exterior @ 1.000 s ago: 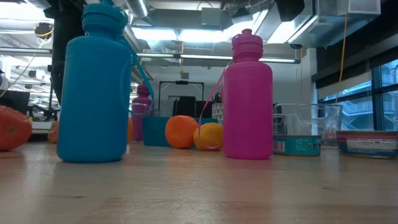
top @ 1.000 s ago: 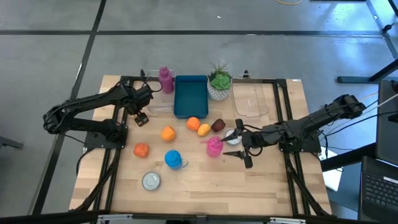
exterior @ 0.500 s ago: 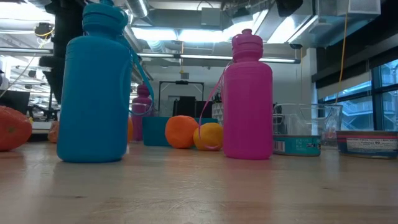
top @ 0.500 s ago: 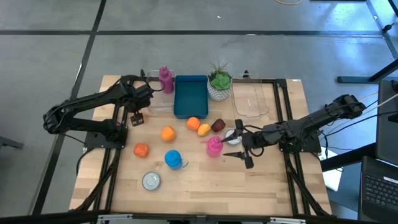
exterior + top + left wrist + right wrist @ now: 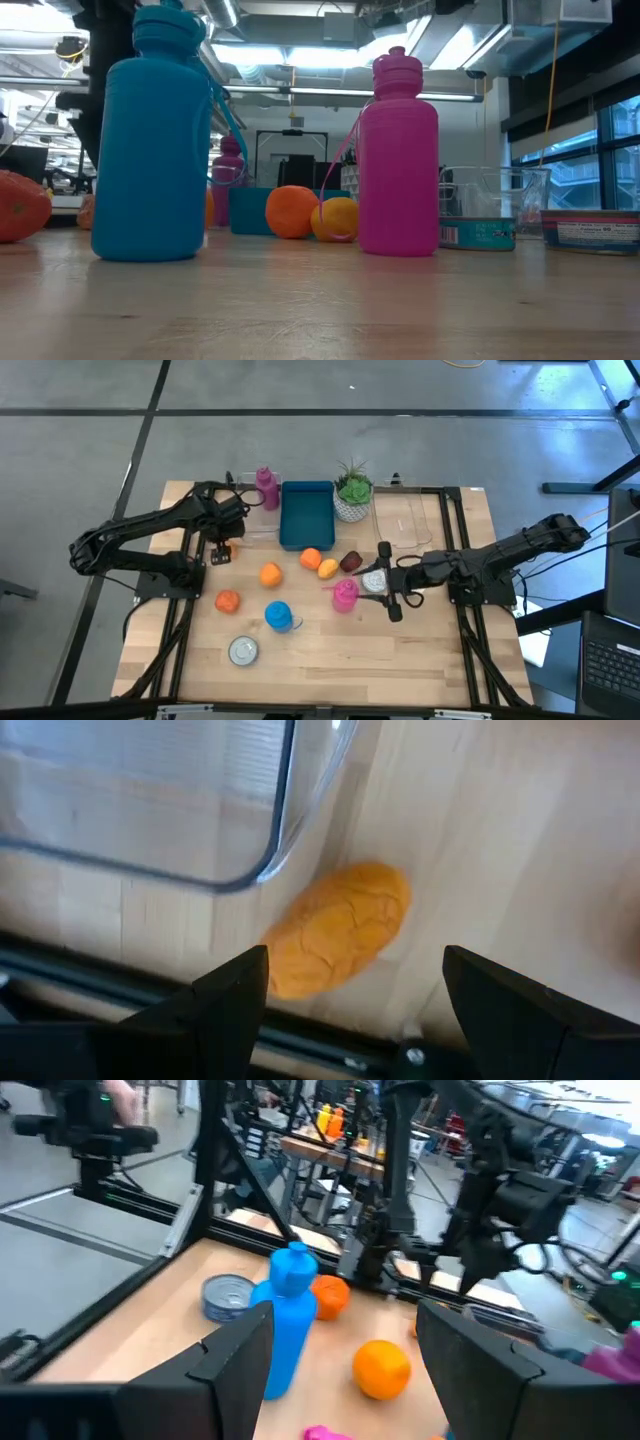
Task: Pick & Place Food Item
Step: Put the left mango into the right transparent bin
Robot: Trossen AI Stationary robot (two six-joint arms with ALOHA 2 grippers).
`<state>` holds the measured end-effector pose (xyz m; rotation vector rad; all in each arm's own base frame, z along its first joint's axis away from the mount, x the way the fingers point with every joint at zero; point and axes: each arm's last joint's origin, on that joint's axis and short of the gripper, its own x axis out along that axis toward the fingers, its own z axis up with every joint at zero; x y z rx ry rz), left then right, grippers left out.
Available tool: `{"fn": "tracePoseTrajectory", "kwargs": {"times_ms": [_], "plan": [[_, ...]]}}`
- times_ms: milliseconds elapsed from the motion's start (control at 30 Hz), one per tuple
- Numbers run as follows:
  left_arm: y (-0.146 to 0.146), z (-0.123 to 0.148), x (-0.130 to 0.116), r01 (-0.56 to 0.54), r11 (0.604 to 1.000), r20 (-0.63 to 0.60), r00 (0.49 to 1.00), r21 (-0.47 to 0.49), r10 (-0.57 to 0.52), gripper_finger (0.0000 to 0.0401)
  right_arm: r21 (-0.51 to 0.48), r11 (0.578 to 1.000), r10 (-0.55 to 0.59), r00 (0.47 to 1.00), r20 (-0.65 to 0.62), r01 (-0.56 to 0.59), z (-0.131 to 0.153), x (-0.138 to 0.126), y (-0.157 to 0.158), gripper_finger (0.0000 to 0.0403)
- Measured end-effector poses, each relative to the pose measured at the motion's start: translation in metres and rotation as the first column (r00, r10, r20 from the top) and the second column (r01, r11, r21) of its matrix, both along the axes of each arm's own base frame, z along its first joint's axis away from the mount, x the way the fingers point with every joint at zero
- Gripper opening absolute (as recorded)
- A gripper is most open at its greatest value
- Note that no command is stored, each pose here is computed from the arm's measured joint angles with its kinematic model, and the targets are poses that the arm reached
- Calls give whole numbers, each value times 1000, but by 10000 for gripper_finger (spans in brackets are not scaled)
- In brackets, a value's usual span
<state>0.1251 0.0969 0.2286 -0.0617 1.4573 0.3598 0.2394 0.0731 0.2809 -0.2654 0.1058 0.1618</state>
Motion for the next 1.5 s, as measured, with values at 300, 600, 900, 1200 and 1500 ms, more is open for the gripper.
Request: {"fn": "tracePoseTrajectory", "kwargs": {"times_ms": [300, 600, 900, 1200, 1500], "plan": [[-3, -23, -5, 27, 1000, -45, 999, -7, -28, 292, -68, 996, -66, 998, 0, 66, -1, 5, -19, 242], [-1, -38, -3, 35, 998, -31, 999, 46, -33, 292, -92, 995, -37, 999, 2, 37, -1, 9, -40, 242], [0, -45, -3, 57, 998, -64, 996, 38, -54, 292, -63, 998, -11, 1000, -3, 11, -1, 10, -49, 242], [7, -61, 6, 48, 999, -153, 987, -12, -49, 292, -59, 998, -4, 1000, -8, 3, -1, 10, -49, 242], [7, -70, 7, 42, 997, -182, 982, -72, -54, 292, -60, 998, -4, 1000, -11, 3, -2, 10, -49, 242]]}}
